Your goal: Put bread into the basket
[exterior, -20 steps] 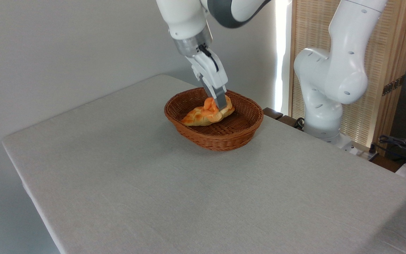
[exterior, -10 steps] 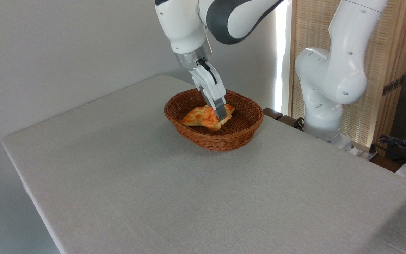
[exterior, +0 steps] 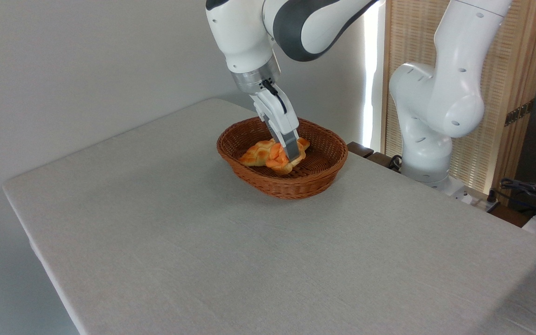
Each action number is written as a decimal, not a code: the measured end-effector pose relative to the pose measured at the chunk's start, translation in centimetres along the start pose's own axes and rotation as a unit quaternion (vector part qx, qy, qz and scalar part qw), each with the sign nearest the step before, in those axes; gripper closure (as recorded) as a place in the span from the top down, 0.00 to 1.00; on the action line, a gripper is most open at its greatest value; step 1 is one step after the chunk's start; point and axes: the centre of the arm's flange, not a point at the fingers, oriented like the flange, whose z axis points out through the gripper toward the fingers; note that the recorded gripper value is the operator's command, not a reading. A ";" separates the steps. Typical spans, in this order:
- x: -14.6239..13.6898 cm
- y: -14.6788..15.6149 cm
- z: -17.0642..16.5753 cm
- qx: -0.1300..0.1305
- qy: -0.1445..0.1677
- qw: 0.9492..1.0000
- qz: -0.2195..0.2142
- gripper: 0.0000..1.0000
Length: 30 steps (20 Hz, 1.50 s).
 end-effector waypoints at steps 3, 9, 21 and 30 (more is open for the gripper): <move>0.0 0.0 0.0 0.000 0.000 1.000 0.000 1.00; 0.0 0.0 0.0 0.000 0.000 1.000 0.000 1.00; 0.8 -0.3 -9.6 0.058 0.070 0.996 0.001 1.00; -0.7 -7.0 -20.9 0.120 0.137 0.981 -0.068 1.00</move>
